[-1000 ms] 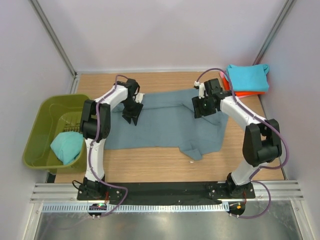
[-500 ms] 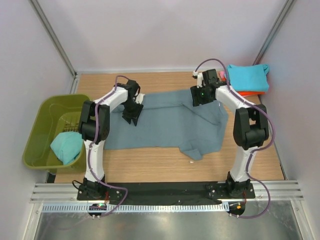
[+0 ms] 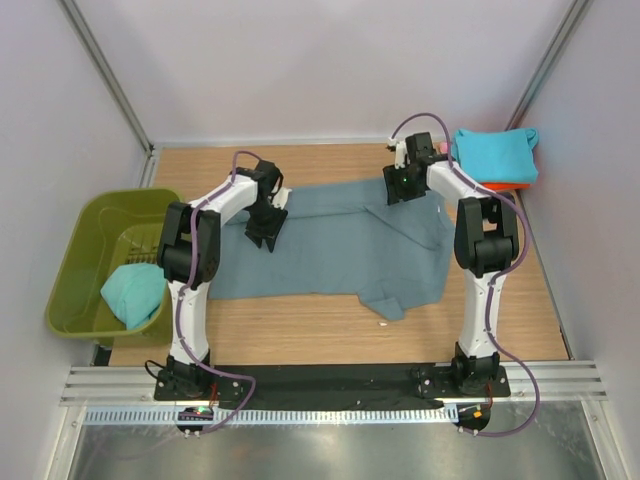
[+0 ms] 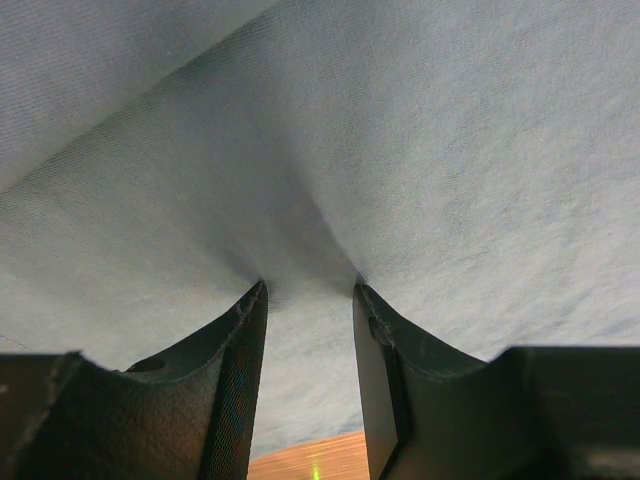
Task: Fold and stack the t-shirts
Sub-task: Fold the tshirt
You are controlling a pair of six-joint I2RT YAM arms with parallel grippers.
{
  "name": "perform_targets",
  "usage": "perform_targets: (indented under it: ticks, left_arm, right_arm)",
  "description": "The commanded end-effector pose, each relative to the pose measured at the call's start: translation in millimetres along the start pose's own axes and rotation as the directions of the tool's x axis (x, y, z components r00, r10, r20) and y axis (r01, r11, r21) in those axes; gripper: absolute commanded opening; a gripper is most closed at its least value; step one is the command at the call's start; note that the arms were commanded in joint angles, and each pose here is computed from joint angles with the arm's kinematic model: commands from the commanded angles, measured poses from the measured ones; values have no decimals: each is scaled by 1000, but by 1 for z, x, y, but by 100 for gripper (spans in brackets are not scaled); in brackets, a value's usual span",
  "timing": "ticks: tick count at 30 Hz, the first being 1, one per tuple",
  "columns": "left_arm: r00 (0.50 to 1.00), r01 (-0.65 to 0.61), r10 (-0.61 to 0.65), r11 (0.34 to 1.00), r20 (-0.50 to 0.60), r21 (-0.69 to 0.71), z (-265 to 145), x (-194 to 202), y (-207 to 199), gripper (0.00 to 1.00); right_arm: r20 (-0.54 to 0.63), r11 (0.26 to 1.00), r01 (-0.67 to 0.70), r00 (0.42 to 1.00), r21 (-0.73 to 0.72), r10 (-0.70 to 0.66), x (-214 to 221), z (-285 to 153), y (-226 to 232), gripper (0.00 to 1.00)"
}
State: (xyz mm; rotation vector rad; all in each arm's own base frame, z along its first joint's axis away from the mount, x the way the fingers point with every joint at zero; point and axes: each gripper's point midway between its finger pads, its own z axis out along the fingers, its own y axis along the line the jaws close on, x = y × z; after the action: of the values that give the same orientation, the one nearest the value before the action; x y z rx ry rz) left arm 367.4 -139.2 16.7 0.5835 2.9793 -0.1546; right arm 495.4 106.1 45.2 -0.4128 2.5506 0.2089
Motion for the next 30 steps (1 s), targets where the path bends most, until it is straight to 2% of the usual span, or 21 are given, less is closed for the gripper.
perform_targets:
  ticks: [1, 19, 23, 28, 30]
  left_arm:
    - [998, -12, 11, 1000, -57, -11, 25, 13, 4, 41]
    - [998, -4, 4, 1000, -64, 12, 26, 9, 0, 41]
    - [998, 0, 1, 1000, -65, 15, 26, 9, 0, 41]
    - [998, 1, 0, 1000, -60, 12, 26, 8, 0, 41]
    - [998, 3, -2, 1000, -66, 13, 27, 10, 0, 41]
  right_arm:
    - [88, 1000, 19, 996, 20, -21, -36, -10, -8, 56]
    - [14, 999, 31, 999, 14, -32, -7, -2, -9, 52]
    - [10, 999, 42, 999, 13, -42, -6, 1, -10, 42]
    - [9, 999, 46, 999, 8, -46, -6, -1, -9, 38]
    - [5, 999, 51, 999, 2, -51, -4, -1, -7, 34]
